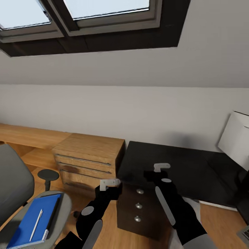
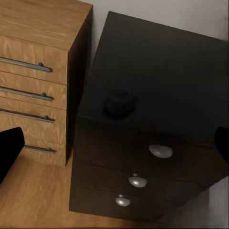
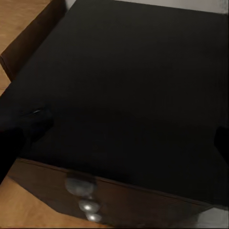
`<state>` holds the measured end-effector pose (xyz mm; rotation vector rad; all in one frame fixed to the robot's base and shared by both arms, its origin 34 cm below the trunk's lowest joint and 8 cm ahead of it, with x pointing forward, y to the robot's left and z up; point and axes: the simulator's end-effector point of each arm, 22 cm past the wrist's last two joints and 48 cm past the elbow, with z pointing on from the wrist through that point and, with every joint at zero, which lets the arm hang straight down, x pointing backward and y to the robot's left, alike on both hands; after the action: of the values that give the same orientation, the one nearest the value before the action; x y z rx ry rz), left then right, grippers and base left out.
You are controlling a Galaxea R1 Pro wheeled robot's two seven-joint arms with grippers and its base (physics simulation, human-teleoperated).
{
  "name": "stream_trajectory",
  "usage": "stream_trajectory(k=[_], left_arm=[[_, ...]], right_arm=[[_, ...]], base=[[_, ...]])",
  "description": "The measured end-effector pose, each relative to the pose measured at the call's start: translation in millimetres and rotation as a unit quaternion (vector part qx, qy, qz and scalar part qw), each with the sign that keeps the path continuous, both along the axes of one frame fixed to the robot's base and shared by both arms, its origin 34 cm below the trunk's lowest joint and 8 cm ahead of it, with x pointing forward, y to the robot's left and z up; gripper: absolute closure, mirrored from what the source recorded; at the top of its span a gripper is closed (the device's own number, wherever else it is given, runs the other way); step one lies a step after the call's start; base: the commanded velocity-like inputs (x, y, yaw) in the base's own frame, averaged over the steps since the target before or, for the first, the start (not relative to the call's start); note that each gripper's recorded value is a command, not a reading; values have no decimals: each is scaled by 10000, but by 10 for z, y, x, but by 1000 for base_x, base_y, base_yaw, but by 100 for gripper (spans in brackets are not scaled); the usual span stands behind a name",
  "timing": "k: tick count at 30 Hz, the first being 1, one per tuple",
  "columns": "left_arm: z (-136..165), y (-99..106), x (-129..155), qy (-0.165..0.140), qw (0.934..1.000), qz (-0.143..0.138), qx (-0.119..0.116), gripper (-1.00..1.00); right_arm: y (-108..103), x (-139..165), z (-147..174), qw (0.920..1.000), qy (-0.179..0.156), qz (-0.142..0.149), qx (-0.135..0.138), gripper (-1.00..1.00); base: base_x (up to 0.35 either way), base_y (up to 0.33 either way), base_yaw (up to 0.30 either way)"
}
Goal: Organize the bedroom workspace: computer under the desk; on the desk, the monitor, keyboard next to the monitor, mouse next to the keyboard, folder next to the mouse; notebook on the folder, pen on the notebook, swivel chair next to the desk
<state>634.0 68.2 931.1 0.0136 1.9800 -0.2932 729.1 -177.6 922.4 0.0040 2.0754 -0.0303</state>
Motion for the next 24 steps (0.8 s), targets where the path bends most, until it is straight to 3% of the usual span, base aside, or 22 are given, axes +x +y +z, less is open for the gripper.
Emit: stream_trajectory(k=[15, 24], left_arm=[[0, 1, -1, -1, 10000, 1, 4, -100], [-4, 2, -1, 4, 10000, 2, 2, -100]], right_arm=[[5, -7, -32, 10000, 36, 8, -5, -100], [10, -5, -37, 10000, 40, 15, 3, -100]], base=[[-272, -219, -289], [-294, -140, -60]])
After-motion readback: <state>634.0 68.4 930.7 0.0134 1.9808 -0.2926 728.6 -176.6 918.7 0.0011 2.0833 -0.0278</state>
